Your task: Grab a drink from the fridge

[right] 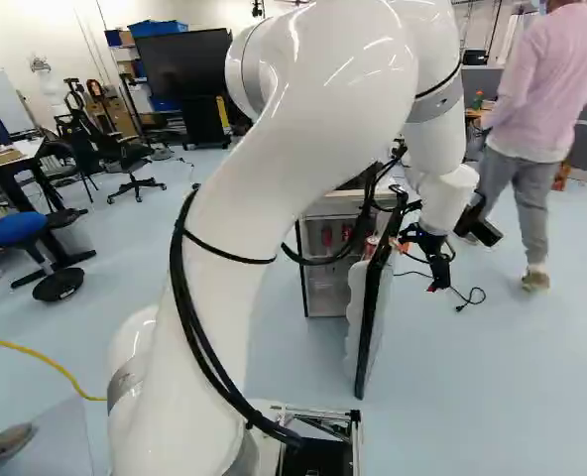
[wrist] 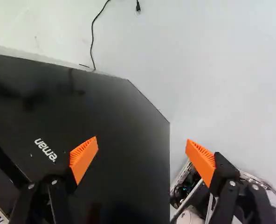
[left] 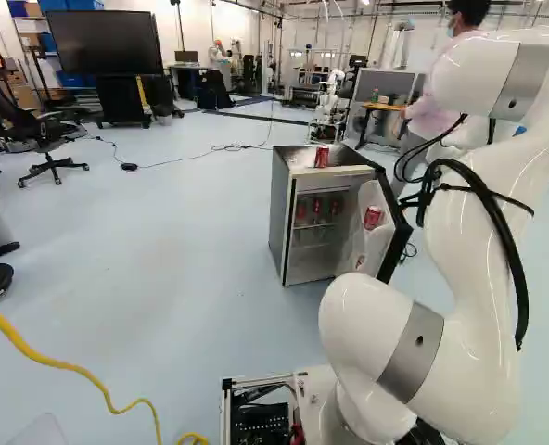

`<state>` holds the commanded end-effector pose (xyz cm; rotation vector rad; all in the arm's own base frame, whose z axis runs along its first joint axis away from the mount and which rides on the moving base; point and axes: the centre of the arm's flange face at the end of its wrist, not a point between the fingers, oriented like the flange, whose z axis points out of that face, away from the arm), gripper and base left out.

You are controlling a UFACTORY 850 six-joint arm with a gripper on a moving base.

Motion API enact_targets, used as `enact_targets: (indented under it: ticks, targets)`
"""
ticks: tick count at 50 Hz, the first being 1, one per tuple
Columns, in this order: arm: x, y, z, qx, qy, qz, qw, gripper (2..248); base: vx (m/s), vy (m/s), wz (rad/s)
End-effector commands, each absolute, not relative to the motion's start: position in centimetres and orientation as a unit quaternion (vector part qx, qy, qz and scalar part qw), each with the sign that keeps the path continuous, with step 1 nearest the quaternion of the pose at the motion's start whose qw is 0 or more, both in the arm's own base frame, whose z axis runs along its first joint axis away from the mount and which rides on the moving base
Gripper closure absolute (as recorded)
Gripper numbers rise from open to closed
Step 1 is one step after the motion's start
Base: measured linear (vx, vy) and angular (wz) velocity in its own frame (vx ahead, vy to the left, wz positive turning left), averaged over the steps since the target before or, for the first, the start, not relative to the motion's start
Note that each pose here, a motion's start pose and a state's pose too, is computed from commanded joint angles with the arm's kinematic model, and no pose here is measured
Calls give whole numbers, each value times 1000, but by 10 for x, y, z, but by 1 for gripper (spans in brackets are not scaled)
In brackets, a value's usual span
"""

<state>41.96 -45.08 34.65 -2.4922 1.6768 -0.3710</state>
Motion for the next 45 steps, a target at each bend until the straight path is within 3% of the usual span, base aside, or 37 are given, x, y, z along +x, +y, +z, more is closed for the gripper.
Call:
enact_targets:
  ticks: [45]
  targets:
    - [397,-376,347,-839,532,-87,69,3,0,0,0]
